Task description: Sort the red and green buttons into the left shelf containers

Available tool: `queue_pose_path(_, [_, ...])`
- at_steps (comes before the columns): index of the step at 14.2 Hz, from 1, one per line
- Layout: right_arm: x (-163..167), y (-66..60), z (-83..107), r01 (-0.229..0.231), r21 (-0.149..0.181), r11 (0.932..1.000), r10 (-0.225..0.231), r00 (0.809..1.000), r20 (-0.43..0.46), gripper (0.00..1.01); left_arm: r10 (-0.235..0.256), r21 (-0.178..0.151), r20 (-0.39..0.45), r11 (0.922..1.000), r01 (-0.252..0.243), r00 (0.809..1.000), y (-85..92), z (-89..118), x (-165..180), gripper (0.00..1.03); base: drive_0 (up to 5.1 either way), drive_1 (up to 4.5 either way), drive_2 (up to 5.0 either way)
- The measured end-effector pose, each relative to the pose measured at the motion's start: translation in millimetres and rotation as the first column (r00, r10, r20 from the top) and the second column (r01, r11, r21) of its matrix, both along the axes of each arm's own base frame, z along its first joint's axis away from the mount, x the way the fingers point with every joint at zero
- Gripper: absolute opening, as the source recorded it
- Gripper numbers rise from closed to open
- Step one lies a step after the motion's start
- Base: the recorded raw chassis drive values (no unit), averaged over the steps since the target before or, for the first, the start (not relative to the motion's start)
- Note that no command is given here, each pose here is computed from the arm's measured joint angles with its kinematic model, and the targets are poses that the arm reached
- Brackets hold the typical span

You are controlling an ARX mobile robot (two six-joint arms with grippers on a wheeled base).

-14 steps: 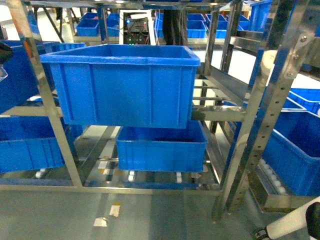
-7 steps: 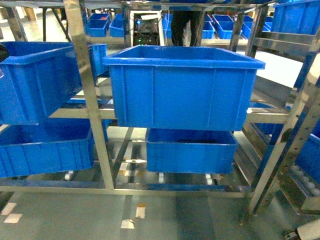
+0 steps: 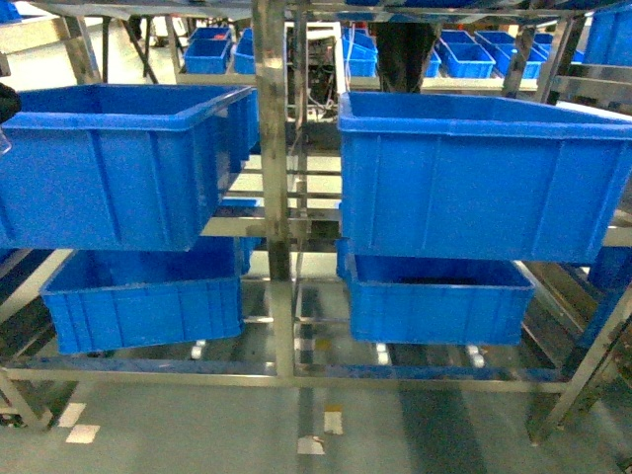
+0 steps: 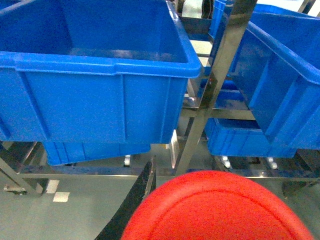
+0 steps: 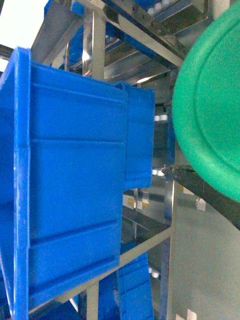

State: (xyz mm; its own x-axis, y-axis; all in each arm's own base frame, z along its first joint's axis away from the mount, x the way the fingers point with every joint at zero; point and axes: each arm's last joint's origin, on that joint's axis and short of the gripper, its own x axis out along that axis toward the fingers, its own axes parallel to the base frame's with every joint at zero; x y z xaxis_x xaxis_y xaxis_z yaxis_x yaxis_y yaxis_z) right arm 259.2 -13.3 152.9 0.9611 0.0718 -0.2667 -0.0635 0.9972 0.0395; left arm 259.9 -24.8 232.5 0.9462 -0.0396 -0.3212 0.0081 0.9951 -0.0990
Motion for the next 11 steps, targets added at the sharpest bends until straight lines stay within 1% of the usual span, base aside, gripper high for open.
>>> queue_pose_path(2, [-0.1, 0.0, -0.2, -0.001, 0.001, 1.0, 0.001, 1.0, -0.002, 0.27, -0.001, 0.0, -0.003, 1.0, 0.001, 1.0, -0.2, -0.5, -0.1, 0.26, -5.0, 2.43, 2.4])
queue_pose_path(4, [0.1, 0.8, 0.3, -0.01, 0.002, 0.9999, 0.01, 1.0, 0.003, 0.27, 0.011, 0.002, -0.006, 0.9999, -0.011, 1.0, 1.6, -0.9, -0.2, 0.26, 0.0, 0.0, 0.0])
queue_pose_path(5, [-0.1, 0.4, 0.0, -0.008, 0.002, 1.0, 0.008, 1.0, -0.001, 0.27, 0.021, 0.004, -0.003, 0.9998, -0.021, 1.0, 3.0, -0.9, -0.1, 0.26, 0.0, 0.0, 0.0])
queue_pose_path(6, [-0.1, 0.4, -0.2, -0.007, 0.002, 1.0, 0.007, 1.0, -0.003, 0.27, 0.003, 0.001, -0.003, 1.0, -0.003, 1.0, 0.0, -0.8, -0.4, 0.26, 0.0, 0.0, 0.0])
queue_pose_path(7, [-0.1, 0.4, -0.3, -0.007, 0.002, 1.0, 0.007, 1.0, -0.003, 0.27, -0.003, 0.0, -0.006, 1.0, 0.003, 1.0, -0.4, -1.2, -0.9, 0.26, 0.0, 0.0, 0.0])
queue_pose_path(8, [-0.2, 0.0, 0.4, -0.002, 0.001, 1.0, 0.002, 1.0, 0.001, 0.27, -0.002, 0.0, 0.003, 1.0, 0.002, 1.0, -0.4, 0.2, -1.0, 0.26, 0.0, 0.0, 0.0])
queue_pose_path(11, [-0.2, 0.0, 0.4, -0.003, 0.001, 1.0, 0.003, 1.0, 0.001, 0.27, -0.002, 0.0, -0.005, 1.0, 0.002, 1.0, -0.4, -0.9, -0.9, 0.26, 0.0, 0.0, 0.0])
